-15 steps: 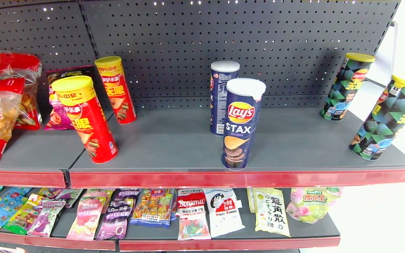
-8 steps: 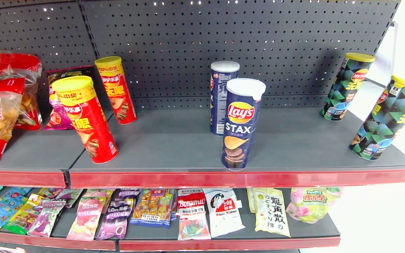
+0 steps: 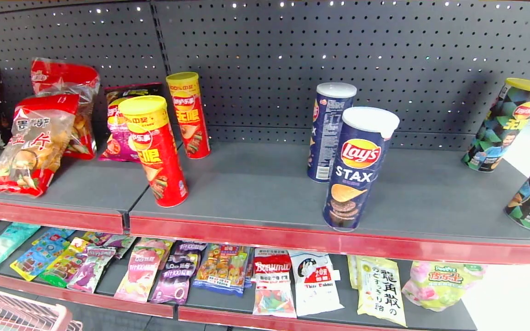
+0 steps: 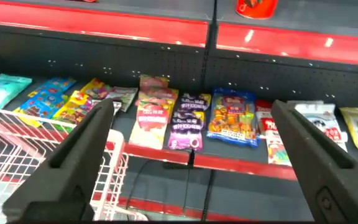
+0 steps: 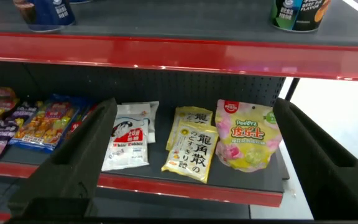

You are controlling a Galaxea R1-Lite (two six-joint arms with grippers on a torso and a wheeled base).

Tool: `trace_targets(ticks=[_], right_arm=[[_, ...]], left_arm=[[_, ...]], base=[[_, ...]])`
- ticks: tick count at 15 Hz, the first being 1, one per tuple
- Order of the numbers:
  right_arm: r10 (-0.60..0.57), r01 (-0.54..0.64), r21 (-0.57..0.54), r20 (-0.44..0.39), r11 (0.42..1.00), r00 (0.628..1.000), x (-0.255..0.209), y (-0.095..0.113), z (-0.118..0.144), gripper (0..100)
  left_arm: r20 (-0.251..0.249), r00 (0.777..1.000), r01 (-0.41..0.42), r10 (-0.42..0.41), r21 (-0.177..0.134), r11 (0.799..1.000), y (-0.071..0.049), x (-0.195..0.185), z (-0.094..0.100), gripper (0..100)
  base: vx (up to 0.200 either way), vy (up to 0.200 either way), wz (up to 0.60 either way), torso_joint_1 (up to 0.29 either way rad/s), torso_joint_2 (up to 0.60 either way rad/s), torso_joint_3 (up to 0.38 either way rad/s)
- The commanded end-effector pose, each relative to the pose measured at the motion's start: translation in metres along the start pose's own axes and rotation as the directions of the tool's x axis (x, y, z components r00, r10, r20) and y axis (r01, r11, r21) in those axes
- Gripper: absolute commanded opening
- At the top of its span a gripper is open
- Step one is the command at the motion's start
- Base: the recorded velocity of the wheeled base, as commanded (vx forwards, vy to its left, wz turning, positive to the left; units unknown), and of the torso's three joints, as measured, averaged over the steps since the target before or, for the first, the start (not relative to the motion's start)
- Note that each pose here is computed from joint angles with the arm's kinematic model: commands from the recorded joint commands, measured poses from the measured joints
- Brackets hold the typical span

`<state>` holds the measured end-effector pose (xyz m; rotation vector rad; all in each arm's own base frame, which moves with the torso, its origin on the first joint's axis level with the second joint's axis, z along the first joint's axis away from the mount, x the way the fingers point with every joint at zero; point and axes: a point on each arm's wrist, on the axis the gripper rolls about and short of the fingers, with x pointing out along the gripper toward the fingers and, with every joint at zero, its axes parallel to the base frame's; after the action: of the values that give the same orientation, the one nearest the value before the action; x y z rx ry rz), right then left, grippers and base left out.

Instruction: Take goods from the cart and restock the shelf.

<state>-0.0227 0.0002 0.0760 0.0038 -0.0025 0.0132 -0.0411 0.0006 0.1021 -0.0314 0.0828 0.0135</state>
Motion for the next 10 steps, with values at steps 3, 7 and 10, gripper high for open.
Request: trace_targets(ticks=[3,7,10], right_arm=[[0.021,-0.021,-0.021,0.0,1.0,1.0,0.0,0.0,0.0,100],[0.077,-0.077,-0.052,0.002,0.996,0.997,0.0,0.002,0.0,100],[0.109,-0.108,-0.041,0.032,0.993,0.993,-0.002,0.002,0.013,100]], left_arm=[[-0.022,0.997,0.069,-0.068,0.048,0.996,-0.001,0.007,-0.014,100],[-0.003,0.983,0.181,-0.181,0.047,0.982,-0.004,0.01,-0.016,100],[0.017,0.999,0.045,-0.046,0.053,0.998,-0.001,0.011,-0.016,100]], base=[[0.0,0.0,0.0,0.0,0.0,0.0],[0.0,0.0,0.0,0.0,0.0,0.0],[0.0,0.0,0.0,0.0,0.0,0.0]])
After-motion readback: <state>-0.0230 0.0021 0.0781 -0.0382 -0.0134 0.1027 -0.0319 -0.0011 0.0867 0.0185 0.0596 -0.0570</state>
